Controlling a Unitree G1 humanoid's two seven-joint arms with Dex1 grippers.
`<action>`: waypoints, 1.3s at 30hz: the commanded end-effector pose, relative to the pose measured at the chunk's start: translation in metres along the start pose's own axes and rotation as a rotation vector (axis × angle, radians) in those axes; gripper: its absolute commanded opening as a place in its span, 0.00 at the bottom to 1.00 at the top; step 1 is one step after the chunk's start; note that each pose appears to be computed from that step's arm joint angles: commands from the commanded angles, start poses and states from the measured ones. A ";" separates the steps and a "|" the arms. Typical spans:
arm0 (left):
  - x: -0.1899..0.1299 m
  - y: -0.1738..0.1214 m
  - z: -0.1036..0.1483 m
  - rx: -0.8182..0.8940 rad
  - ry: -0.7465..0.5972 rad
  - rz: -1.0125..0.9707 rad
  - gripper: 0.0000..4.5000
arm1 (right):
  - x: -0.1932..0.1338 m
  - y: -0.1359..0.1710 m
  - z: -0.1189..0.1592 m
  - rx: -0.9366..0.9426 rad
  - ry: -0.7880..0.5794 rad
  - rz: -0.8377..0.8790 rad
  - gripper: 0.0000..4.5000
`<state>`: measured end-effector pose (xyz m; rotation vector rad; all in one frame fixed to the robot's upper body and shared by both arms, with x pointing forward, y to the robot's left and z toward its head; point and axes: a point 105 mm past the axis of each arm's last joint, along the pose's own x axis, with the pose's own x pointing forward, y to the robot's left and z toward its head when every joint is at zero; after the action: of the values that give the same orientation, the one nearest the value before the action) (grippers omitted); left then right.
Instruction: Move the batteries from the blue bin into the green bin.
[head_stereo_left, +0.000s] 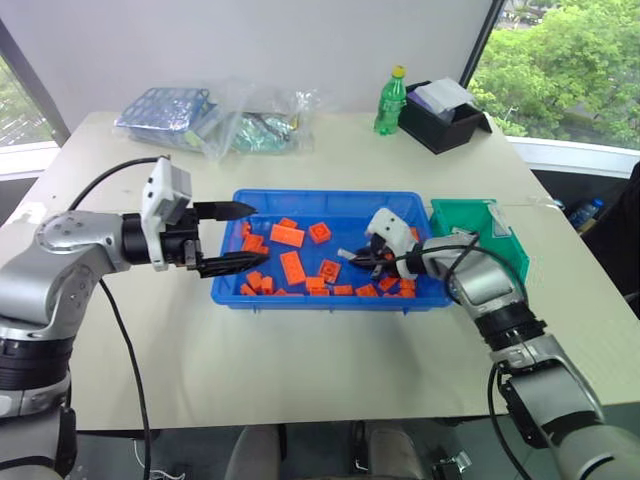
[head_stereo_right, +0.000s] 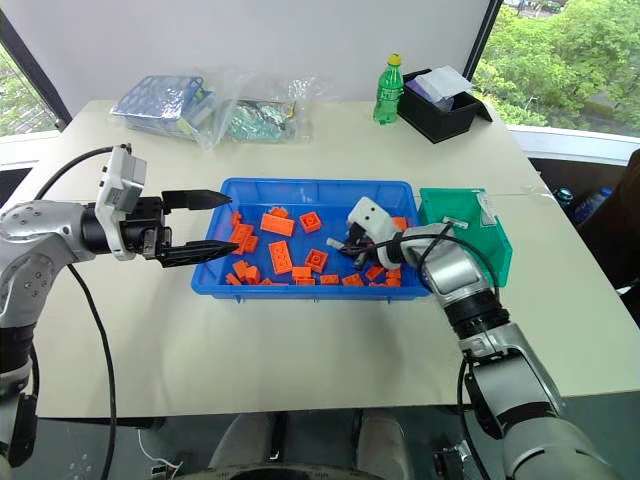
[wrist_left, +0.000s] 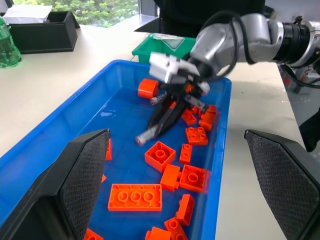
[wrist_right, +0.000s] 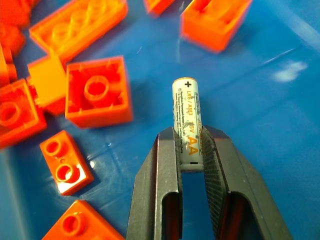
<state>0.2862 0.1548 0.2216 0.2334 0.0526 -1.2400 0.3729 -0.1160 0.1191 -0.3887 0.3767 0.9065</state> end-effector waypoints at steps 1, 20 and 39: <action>0.005 -0.004 0.008 0.027 -0.025 -0.040 1.00 | -0.056 -0.036 0.043 0.020 -0.146 -0.216 0.02; 0.032 -0.002 0.015 0.039 -0.098 -0.118 1.00 | -0.160 -0.075 -0.039 0.240 -0.005 -0.660 0.79; 0.026 -0.003 0.014 0.049 -0.092 -0.088 1.00 | -0.069 0.002 0.011 0.227 0.148 -0.309 0.79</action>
<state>0.2936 0.1256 0.2156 0.1810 0.0206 -1.3450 0.3363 -0.1667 0.1542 -0.2615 0.5651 0.4945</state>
